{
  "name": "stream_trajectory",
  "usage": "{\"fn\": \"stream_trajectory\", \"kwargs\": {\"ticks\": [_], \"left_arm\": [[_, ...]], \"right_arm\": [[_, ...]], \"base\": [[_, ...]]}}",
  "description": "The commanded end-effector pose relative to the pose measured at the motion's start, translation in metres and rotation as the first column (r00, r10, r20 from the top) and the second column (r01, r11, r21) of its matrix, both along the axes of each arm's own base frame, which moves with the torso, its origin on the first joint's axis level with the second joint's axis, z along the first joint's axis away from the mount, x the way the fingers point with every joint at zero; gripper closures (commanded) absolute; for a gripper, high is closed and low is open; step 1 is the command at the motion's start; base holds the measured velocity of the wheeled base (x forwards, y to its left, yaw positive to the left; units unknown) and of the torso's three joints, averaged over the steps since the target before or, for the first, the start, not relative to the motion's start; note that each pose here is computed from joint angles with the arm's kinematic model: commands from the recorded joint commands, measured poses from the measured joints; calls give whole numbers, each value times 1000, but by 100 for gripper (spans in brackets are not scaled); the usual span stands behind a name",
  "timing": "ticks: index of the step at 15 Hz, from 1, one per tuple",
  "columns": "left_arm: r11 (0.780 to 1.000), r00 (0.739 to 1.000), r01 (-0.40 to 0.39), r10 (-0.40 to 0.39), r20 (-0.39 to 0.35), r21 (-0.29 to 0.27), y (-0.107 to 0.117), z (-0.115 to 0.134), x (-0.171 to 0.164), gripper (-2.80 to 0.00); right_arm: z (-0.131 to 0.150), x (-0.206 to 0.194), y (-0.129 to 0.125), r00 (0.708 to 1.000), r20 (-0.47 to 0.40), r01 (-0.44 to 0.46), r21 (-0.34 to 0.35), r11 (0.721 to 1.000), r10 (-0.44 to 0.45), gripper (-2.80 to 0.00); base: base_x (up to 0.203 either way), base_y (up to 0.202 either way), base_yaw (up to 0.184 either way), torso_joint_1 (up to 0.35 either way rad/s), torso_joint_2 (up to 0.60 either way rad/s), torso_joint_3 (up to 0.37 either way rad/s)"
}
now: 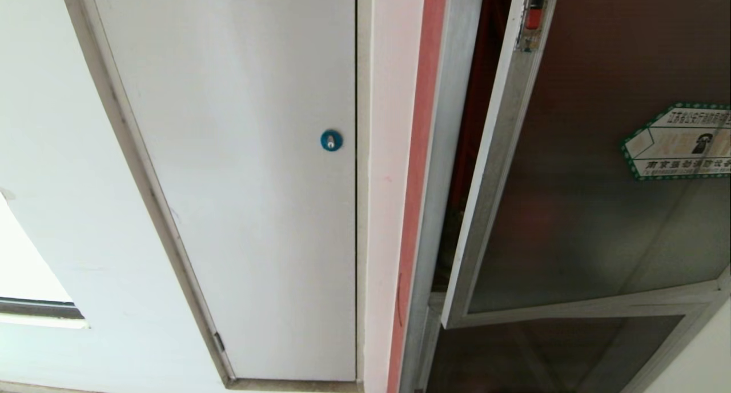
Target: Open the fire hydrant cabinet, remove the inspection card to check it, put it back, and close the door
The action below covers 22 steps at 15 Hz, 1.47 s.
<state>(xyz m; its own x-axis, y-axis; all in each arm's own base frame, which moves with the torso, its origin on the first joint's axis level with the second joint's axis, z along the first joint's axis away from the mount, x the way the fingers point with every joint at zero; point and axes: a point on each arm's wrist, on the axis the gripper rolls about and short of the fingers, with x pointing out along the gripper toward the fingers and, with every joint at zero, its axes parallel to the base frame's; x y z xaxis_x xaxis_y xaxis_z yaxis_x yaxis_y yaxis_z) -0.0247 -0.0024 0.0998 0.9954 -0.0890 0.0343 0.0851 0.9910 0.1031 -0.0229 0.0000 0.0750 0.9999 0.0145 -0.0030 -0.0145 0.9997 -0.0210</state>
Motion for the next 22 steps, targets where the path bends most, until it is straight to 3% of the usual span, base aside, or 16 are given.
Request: {"fn": "stream_trajectory", "kwargs": {"ticks": [1, 5, 8, 10, 12, 15, 22], "left_arm": [[1000, 999, 26, -27, -47, -3, 0, 32, 10, 0], [988, 979, 152, -153, -133, -16, -3, 97, 50, 0], [969, 940, 247, -246, -237, -24, -19, 124, 116, 0], [942, 907, 334, -333, -257, -40, -37, 133, 166, 0], [877, 841, 474, -477, -257, -76, -59, 140, 212, 0], [739, 706, 659, -672, -221, -142, -105, 150, 256, 0], [535, 487, 795, -844, -225, -284, -205, 140, 316, 0]], "right_arm": [[0, 0, 0, 1000, 0, -1, 0, 1000, 1, 0], [0, 0, 0, 1000, 0, -1, 0, 1000, 1, 0], [0, 0, 0, 1000, 0, -1, 0, 1000, 1, 0], [0, 0, 0, 1000, 0, -1, 0, 1000, 1, 0], [0, 0, 0, 1000, 1, -1, 0, 1000, 1, 0], [0, 0, 0, 1000, 0, -1, 0, 1000, 1, 0], [0, 0, 0, 1000, 0, 0, 0, 1000, 0, 0]], "base": [[0, 0, 0, 0, 0, 0], [0, 0, 0, 0, 0, 0], [0, 0, 0, 0, 0, 0], [0, 0, 0, 0, 0, 0], [0, 0, 0, 0, 0, 0], [0, 0, 0, 0, 0, 0], [0, 0, 0, 0, 0, 0]]}}
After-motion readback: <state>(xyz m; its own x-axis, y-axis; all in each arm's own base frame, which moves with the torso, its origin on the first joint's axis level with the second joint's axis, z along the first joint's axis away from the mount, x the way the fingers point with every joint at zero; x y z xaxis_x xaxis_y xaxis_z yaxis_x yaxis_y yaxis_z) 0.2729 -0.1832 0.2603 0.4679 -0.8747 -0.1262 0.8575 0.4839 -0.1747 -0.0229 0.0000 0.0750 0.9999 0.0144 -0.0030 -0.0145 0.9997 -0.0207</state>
